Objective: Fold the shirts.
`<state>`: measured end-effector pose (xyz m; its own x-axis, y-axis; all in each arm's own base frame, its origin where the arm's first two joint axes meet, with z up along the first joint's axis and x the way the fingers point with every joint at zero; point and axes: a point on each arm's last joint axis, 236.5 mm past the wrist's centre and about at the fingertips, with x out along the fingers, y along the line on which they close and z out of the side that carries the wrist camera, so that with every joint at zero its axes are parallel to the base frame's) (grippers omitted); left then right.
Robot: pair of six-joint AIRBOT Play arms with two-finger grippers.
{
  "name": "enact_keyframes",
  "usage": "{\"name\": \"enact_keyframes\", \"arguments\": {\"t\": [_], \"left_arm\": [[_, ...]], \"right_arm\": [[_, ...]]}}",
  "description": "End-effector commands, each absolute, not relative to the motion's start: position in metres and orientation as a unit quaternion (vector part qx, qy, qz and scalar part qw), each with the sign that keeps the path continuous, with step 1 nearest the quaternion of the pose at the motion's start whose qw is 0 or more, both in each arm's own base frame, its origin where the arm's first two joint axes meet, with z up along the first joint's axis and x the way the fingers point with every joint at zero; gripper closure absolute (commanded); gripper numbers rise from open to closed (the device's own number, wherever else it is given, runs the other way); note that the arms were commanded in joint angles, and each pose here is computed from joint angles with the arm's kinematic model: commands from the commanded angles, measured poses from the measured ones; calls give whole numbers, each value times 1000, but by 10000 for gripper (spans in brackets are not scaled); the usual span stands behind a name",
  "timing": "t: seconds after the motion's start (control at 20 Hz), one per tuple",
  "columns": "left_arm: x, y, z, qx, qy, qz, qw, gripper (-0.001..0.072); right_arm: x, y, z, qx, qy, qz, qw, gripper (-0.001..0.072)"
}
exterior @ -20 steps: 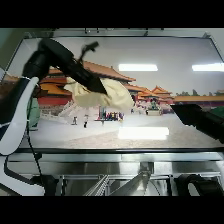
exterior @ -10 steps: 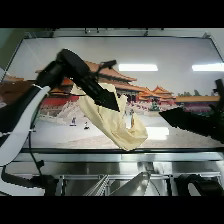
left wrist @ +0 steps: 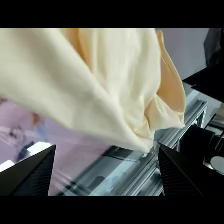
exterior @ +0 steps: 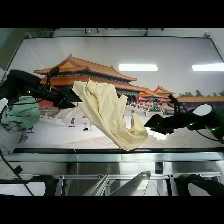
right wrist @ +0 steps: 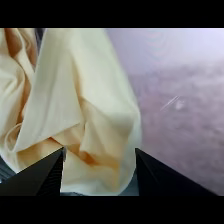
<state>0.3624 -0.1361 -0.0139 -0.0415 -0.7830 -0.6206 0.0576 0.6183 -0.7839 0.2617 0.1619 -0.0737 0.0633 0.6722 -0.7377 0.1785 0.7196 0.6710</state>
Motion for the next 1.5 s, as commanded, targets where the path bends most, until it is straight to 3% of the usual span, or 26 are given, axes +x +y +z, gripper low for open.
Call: {"name": "enact_keyframes", "arguments": {"t": [0.0,0.1,0.25,0.3,0.35,0.45,0.6,0.8,1.0,1.05,1.1,1.15,1.2,1.45], "left_arm": [[374,-120,-63,-329,649,-301,616,1],[386,-126,-81,-327,658,-301,608,36],[404,-143,-95,-318,673,-301,597,40],[409,-150,-98,-310,677,-301,596,168],[412,-153,-104,-295,686,-293,597,225],[415,-158,-111,-260,704,-283,598,241],[418,-165,-116,-199,715,-279,610,712],[423,-173,-77,-168,703,-317,614,699],[438,-164,-15,-157,649,-333,666,690],[439,-151,-9,-142,646,-320,678,621],[441,-133,-11,-123,651,-296,688,341],[443,-111,-17,-108,659,-261,697,107],[448,-95,-24,-112,665,-232,701,-4],[480,-76,-71,-200,651,-200,705,-3]], "right_arm": [[263,195,-95,370,666,226,608,230],[263,208,-102,374,666,228,604,232],[261,226,-98,370,656,263,603,493],[264,231,-92,377,647,275,604,599],[267,235,-85,383,634,291,605,672],[273,242,-73,398,613,314,606,696],[279,250,-56,412,585,345,607,696],[281,250,-52,412,580,348,611,696],[282,250,-52,410,578,350,612,696],[282,250,-52,410,578,350,613,696],[282,250,-53,410,578,350,612,696],[282,250,-52,410,578,350,613,696],[282,250,-52,410,578,350,613,696],[282,250,-52,406,574,356,616,696]]}}
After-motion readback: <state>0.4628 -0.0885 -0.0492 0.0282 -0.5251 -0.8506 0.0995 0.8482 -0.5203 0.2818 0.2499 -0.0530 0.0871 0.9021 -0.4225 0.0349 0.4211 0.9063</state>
